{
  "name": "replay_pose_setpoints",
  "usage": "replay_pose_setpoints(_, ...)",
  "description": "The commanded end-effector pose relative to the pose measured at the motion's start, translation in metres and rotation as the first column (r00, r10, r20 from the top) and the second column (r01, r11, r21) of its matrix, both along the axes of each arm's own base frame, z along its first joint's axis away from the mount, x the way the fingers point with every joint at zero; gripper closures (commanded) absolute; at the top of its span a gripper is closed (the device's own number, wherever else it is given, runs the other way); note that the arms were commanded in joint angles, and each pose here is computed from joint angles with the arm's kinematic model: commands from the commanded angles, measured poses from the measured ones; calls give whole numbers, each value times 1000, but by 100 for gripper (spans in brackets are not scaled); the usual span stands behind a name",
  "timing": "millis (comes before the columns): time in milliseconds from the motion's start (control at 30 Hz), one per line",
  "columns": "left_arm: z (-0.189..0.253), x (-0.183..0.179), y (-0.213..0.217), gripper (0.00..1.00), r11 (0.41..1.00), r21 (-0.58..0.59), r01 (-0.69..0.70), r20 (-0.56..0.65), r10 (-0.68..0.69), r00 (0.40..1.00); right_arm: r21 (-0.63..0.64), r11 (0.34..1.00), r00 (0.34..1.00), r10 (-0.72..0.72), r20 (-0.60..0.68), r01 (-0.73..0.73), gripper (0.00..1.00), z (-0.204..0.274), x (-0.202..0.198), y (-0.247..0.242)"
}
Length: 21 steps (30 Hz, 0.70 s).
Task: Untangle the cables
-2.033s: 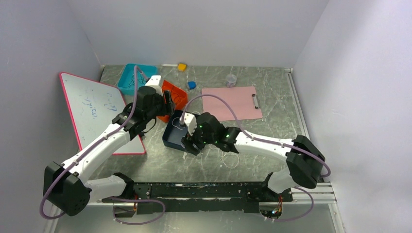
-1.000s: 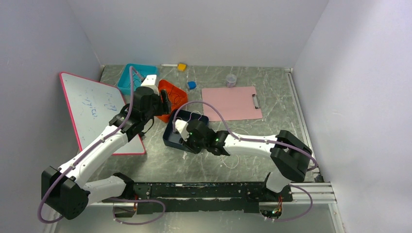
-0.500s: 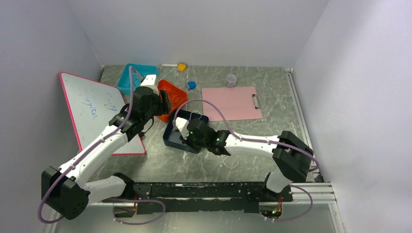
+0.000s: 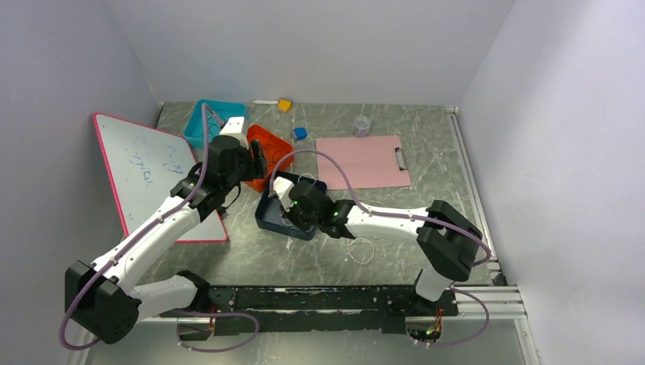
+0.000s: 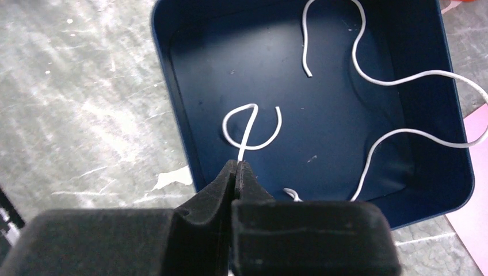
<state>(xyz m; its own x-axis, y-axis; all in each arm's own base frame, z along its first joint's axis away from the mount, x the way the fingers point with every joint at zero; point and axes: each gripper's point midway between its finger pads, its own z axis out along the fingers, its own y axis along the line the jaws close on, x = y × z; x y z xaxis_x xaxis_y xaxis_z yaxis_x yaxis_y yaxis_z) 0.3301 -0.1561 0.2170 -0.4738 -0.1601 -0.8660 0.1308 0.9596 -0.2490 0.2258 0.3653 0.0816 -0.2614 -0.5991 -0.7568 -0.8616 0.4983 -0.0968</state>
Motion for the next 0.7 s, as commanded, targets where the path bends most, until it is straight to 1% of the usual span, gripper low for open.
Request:
replay_pose_setpoints(0, 9, 2, 5, 37, 1000, -20, -22, 21, 23, 1000, 32, 998, 998, -54, 9, 54, 100, 3, 23, 10)
replay_pose_setpoints(267, 11, 1, 7, 37, 1000, -14, -27, 24, 28, 999, 34, 997, 996, -73, -60, 75, 100, -21, 49, 14)
replay_pose_setpoints(433, 9, 2, 5, 37, 1000, -13, -21, 19, 22, 1000, 45, 994, 991, -98, -89, 102, 100, -28, 63, 13)
replay_pose_setpoints(500, 8, 3, 5, 37, 1000, -13, -18, 15, 18, 1000, 56, 992, 990, -110, -88, 115, 98, -24, 68, 12)
replay_pose_setpoints(567, 7, 3, 4, 37, 1000, -14, -17, 13, 17, 1000, 78, 988, 988, -125, -89, 132, 92, -19, 74, 10)
replay_pose_setpoints(667, 5, 4, 3, 37, 1000, -14, -11, 6, 11, 1000, 115, 982, 986, -135, -99, 146, 87, -8, 81, 6)
